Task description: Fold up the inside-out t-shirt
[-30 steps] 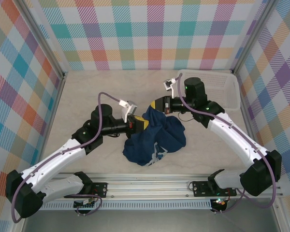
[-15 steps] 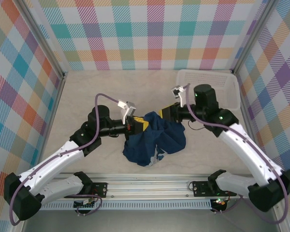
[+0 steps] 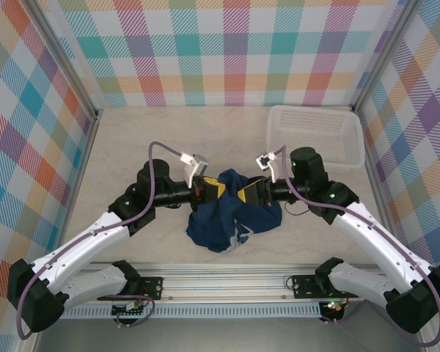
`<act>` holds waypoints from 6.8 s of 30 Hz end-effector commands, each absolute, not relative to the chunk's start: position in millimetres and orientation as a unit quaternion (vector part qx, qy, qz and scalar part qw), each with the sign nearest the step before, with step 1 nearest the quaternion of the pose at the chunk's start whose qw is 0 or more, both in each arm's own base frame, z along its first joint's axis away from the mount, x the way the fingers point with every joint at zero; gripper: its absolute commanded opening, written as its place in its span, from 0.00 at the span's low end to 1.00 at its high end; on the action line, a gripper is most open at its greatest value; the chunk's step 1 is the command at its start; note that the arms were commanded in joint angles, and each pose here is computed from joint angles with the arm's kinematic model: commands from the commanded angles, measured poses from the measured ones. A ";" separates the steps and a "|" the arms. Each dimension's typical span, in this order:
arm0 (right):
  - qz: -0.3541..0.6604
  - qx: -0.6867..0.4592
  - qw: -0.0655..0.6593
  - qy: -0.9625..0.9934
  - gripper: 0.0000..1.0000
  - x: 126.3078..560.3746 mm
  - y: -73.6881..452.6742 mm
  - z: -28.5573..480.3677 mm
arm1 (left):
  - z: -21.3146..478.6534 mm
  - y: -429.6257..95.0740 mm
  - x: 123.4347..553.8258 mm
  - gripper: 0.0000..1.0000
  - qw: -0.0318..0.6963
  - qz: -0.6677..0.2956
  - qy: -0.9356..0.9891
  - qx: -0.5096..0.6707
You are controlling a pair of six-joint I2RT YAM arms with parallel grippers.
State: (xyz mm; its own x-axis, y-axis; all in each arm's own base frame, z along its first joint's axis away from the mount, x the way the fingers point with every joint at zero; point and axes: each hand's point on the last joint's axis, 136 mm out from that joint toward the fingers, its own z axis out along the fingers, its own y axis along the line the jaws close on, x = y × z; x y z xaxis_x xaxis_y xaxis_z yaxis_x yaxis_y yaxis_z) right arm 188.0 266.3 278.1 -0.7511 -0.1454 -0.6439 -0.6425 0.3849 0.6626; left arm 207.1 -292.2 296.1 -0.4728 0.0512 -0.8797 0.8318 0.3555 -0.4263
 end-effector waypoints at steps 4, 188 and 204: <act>0.507 -0.248 0.257 0.785 0.34 198.3 279.2 280.6 | 311.7 -291.6 209.0 0.00 0.427 -0.477 0.702 0.314; 0.530 -0.157 0.272 0.788 0.00 287.6 266.2 343.2 | 330.3 -322.8 257.9 0.11 0.431 -0.442 0.716 0.326; 0.426 -0.284 0.400 0.760 0.53 240.5 276.6 309.7 | 335.1 -287.5 301.4 0.00 0.403 -0.452 0.796 0.000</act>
State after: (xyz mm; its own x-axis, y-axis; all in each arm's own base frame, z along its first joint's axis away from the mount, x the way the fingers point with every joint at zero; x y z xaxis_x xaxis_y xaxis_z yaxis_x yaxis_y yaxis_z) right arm 239.3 258.7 301.7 -0.6717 -0.0561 -0.7387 -0.6621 0.4928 0.5646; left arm 295.5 -288.3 322.3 -0.6496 -0.2470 -0.7190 0.4611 0.6239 -0.6310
